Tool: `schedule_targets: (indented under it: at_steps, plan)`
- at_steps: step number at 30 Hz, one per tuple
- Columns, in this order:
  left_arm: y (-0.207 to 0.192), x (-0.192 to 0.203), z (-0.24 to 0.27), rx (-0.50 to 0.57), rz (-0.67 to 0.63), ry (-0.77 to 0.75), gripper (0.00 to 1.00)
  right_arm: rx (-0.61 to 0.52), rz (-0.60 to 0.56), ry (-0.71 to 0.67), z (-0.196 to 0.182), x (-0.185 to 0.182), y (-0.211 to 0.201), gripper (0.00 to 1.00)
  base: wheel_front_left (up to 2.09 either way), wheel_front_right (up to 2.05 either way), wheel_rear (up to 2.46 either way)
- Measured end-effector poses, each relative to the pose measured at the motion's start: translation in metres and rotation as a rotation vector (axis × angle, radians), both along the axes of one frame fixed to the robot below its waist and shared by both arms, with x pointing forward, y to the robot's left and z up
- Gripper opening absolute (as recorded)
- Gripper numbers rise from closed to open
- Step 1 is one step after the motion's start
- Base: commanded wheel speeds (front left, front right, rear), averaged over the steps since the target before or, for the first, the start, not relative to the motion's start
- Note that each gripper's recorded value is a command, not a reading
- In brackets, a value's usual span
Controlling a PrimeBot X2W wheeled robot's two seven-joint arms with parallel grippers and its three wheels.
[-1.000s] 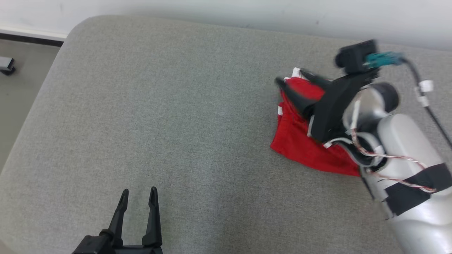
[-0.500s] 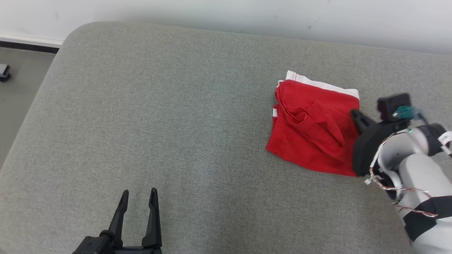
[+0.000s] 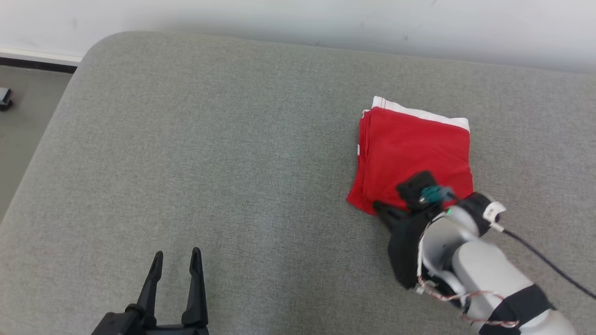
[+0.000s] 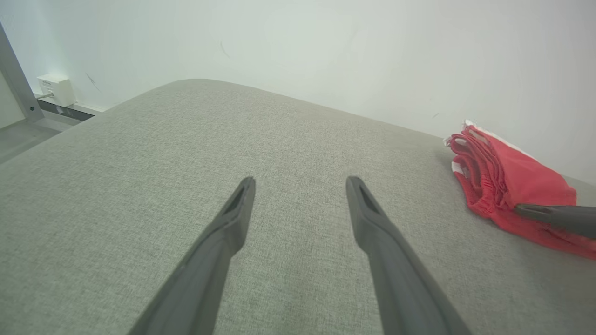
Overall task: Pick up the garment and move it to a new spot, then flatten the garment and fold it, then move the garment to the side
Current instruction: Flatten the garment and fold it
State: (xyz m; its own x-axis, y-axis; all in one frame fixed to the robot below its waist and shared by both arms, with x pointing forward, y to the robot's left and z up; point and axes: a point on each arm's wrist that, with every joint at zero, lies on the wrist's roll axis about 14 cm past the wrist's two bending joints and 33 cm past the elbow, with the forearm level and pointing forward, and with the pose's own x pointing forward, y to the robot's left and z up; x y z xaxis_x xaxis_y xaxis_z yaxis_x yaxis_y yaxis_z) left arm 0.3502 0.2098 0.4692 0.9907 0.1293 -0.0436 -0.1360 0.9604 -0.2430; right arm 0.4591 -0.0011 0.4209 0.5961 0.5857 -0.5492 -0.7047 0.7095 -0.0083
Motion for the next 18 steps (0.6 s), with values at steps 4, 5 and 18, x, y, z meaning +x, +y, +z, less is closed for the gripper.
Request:
schedule_targets:
  at_steps: [4,5,18]
  plan:
    - [-0.003,0.001,0.002,-0.002,-0.007,-0.006,1.00,0.027,0.054,0.043,-0.004,-0.025,0.015,0.00,0.00,0.00,0.00]
    - [-0.003,0.001,0.002,-0.002,-0.008,-0.008,1.00,0.045,0.064,0.050,-0.003,-0.031,0.020,0.00,0.00,0.00,0.00]
    - [0.010,-0.009,0.016,0.012,0.027,-0.052,1.00,0.508,-0.201,-0.227,0.095,-0.018,-0.013,1.00,0.00,0.00,0.00]
